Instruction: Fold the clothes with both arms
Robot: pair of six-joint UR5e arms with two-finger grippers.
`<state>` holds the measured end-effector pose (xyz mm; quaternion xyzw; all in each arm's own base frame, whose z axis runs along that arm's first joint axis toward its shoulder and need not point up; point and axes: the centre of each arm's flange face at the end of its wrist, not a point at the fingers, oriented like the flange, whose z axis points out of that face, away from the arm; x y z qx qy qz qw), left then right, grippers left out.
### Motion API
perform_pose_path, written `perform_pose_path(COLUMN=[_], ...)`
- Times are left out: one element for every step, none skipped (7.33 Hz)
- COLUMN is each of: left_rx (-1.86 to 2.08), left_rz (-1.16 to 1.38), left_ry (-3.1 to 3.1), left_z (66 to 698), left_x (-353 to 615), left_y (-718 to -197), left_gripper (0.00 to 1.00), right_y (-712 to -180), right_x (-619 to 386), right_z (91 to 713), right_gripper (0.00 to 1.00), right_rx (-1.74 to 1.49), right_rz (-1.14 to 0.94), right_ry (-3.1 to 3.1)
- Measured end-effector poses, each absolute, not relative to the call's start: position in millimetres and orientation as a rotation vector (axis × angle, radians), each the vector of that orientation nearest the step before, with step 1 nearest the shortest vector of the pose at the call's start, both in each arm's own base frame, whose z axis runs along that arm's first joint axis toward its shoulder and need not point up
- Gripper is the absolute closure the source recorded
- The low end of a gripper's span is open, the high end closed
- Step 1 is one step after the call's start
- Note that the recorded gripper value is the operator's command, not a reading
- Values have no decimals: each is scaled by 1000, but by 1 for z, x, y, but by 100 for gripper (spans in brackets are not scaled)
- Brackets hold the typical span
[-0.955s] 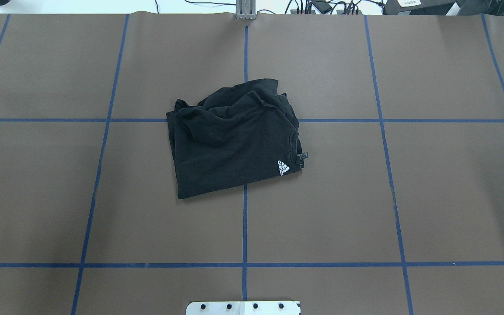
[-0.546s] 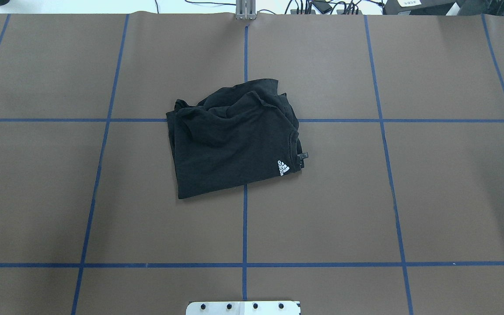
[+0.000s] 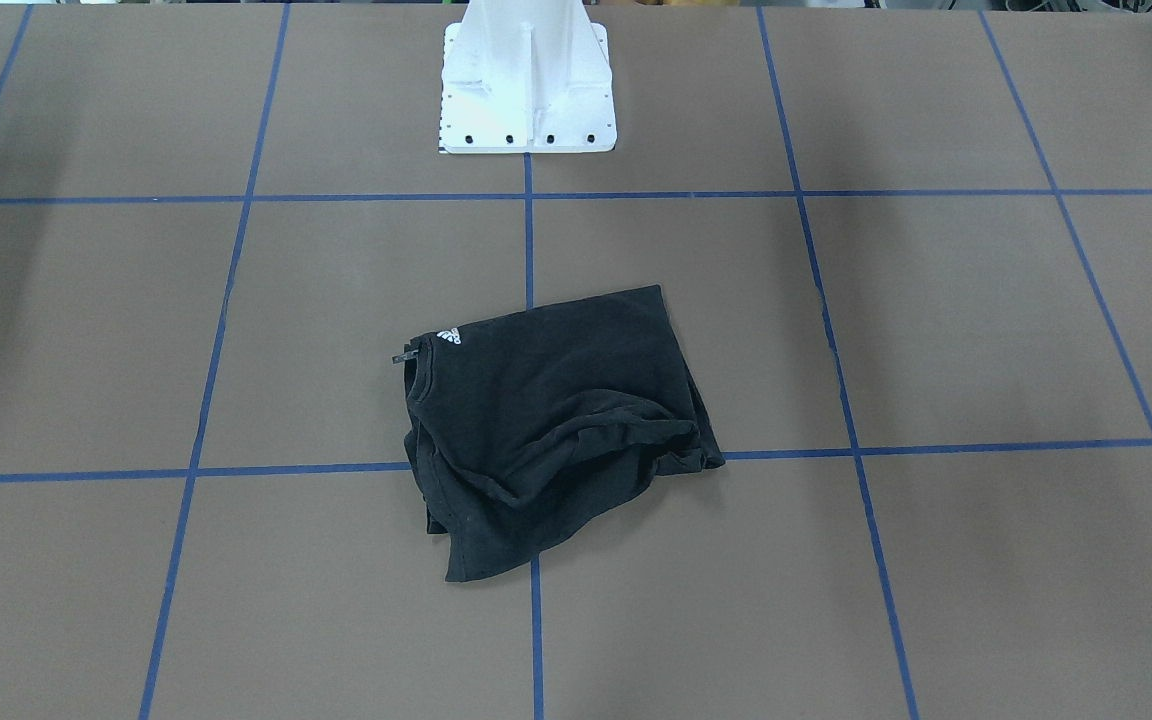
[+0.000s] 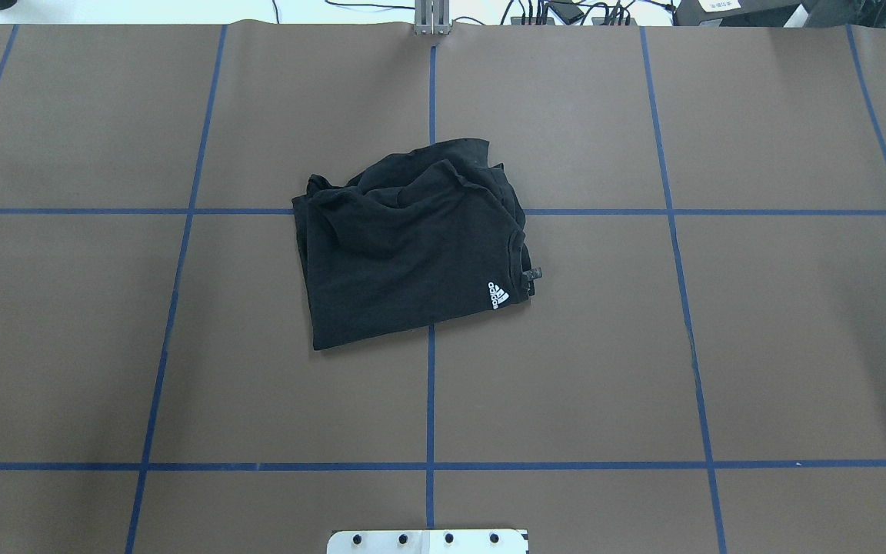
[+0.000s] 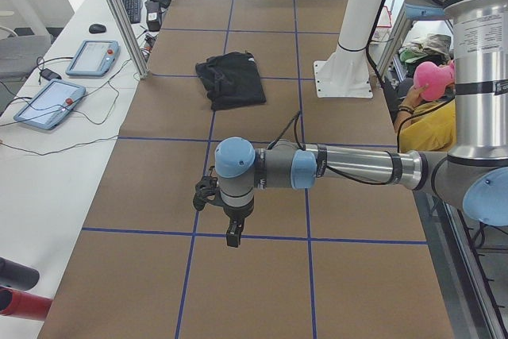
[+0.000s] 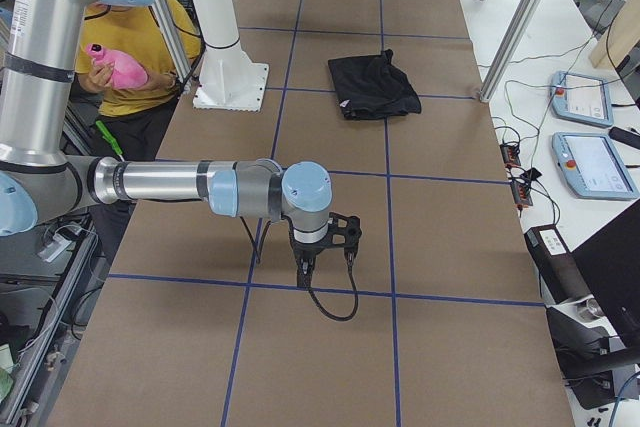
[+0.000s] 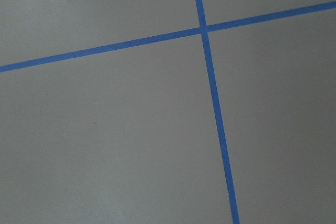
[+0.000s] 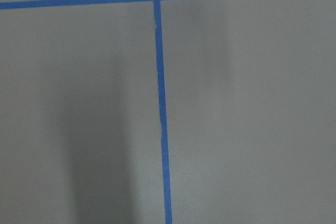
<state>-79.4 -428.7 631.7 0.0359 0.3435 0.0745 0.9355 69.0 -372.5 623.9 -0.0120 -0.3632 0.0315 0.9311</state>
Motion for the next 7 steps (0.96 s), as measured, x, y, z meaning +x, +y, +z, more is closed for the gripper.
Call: perform_pose_path(left_rx=[72, 72, 72, 73, 74, 77, 80], left_rz=[152, 152, 152, 152, 152, 154, 156], left_ry=[703, 703, 704, 704, 704, 704, 704], left_z=[633, 633, 633, 633, 632, 631, 629], left_x=[-79, -79, -79, -79, -79, -79, -79], left_y=[-429, -429, -429, -429, -429, -429, -429], left_gripper=[0, 0, 0, 0, 0, 0, 0], right_y=[-373, -373, -374, -374, -374, -374, -374], right_x=[69, 69, 69, 69, 69, 69, 69], right_z=[624, 623, 623, 622, 623, 623, 623], right_gripper=[0, 0, 0, 0, 0, 0, 0], right_rx=[-24, -21, -12, -4, -1, -1, -2], right_rz=[65, 64, 60, 57, 56, 56, 57], right_ry=[-744, -744, -744, -744, -744, -744, -744])
